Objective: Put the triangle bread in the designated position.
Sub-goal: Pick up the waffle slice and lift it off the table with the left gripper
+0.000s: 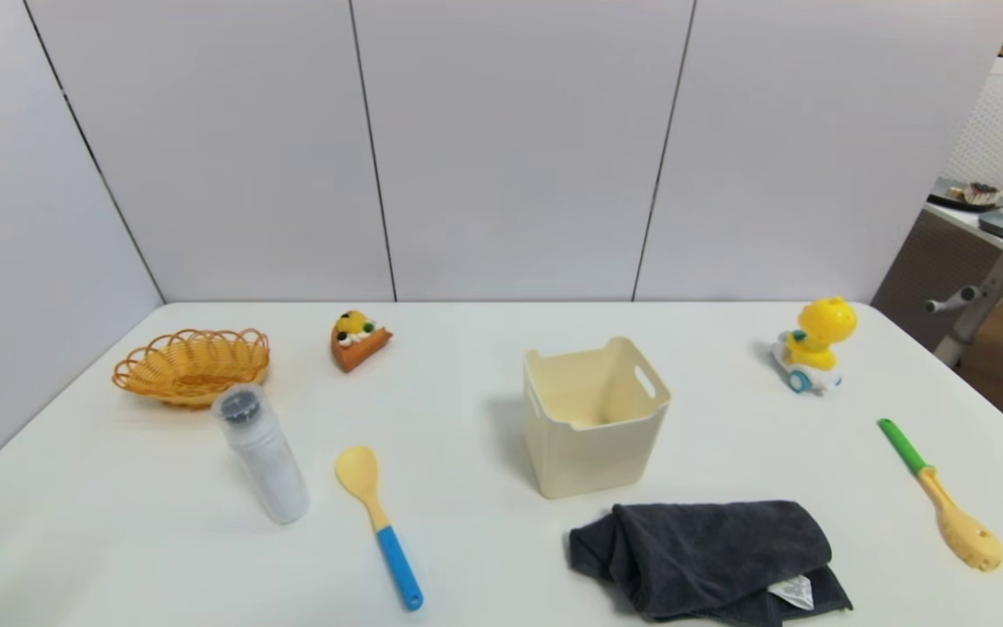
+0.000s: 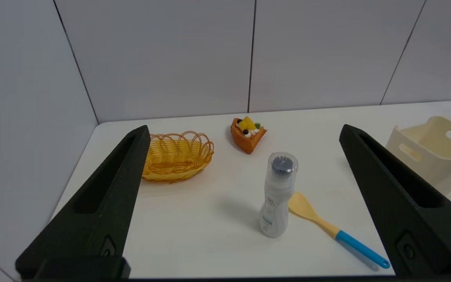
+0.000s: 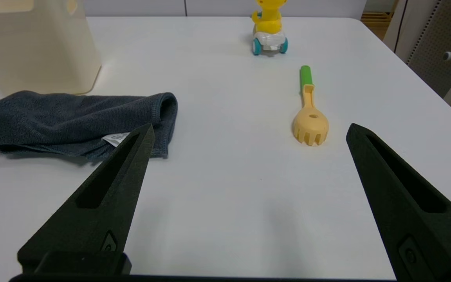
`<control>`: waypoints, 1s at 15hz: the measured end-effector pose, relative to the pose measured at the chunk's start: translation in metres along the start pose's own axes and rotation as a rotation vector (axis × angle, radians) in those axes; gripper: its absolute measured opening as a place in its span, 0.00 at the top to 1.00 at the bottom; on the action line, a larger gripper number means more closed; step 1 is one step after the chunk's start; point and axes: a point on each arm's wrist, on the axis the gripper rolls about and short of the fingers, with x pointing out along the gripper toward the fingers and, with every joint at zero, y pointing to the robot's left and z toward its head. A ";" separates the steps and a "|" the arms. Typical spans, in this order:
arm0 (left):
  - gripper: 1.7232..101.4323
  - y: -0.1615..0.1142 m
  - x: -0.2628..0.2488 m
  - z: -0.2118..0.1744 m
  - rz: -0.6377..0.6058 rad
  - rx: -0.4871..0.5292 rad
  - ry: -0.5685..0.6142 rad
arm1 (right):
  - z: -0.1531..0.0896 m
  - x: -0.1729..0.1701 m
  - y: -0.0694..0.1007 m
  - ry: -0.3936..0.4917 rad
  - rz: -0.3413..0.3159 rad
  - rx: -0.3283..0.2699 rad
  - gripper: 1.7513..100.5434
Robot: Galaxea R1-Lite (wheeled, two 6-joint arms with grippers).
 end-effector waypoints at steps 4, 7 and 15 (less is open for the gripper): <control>0.04 0.001 0.026 0.054 -0.018 -0.023 -0.012 | 0.000 0.000 0.000 0.000 0.000 0.000 0.04; 0.04 0.001 0.047 0.090 -0.024 -0.026 0.019 | 0.000 0.000 0.000 0.000 0.000 0.000 0.04; 0.04 0.001 0.150 0.168 -0.085 -0.021 0.102 | 0.000 0.000 0.000 0.000 0.000 0.000 0.04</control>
